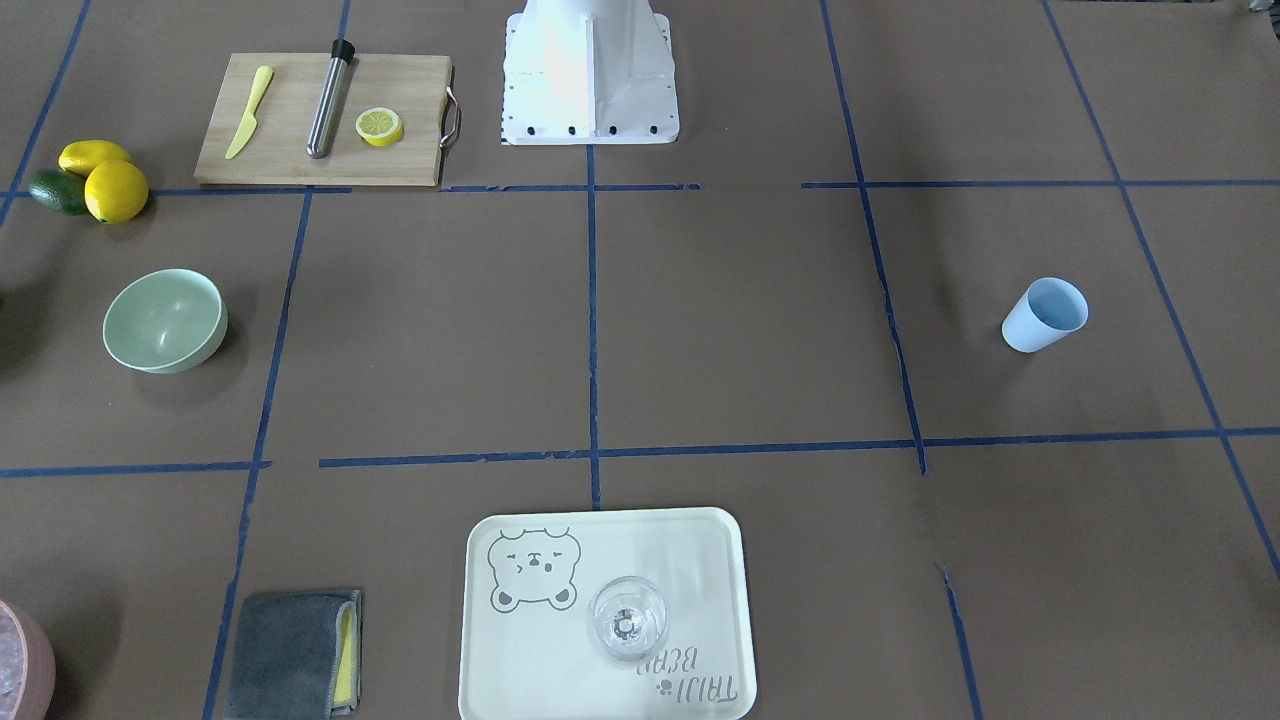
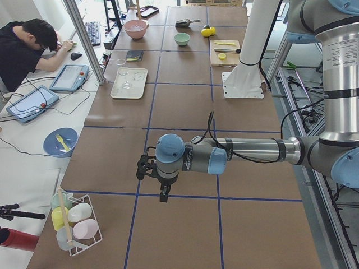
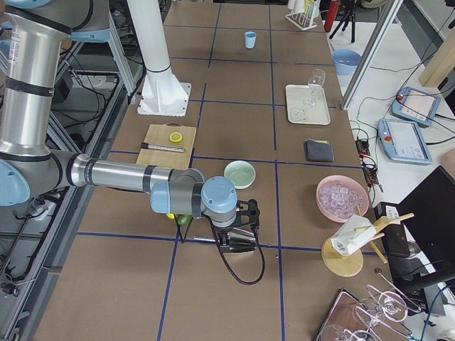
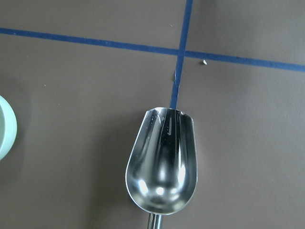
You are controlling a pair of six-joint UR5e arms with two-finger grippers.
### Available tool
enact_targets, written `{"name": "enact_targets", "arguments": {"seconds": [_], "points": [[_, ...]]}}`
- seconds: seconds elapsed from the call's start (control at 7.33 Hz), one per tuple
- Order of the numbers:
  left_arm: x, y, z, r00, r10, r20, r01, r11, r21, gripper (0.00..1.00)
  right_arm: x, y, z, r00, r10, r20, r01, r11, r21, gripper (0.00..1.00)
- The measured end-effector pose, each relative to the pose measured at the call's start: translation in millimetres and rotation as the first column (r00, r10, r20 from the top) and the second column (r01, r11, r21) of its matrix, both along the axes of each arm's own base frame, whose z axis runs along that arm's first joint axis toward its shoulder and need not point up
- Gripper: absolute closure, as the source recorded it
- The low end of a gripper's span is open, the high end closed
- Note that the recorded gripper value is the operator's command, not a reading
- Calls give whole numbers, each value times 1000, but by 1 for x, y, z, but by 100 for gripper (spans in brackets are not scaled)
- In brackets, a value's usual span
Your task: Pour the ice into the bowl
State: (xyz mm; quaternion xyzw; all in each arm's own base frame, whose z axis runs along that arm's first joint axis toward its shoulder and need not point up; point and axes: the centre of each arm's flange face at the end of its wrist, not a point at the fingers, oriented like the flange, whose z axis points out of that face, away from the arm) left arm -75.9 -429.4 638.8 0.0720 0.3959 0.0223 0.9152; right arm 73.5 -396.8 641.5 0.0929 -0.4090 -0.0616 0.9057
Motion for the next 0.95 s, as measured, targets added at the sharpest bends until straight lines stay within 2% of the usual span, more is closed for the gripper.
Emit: {"name": "enact_targets", "arguments": {"seconds": [0.14,0.27,0.41,0.55,0.68,0.82,0.95], "points": [[0,0,0,1000,0,0,0,1000,0,0,0,-9,-15,1000,5,-3,-5,997,81,0],[0,-1,-1,1000,0,0,0,1000,2,0,-2,-19,-28,1000,14,5,-15,992,126,0],[0,-1,-2,1000,0,0,0,1000,4,0,-11,-28,-41,999,23,22,-26,990,136,0],[0,-2,-3,1000,0,0,0,1000,7,0,-28,-40,-53,999,24,37,-28,991,131,0],[0,-3,-4,1000,0,0,0,1000,10,0,-49,-48,-63,998,26,54,-31,994,105,0],[0,-4,-5,1000,0,0,0,1000,12,0,-73,-52,-71,998,19,59,-26,994,108,0],[0,-4,-5,1000,0,0,0,1000,13,0,-101,-52,-74,999,-12,51,4,987,159,0]]}}
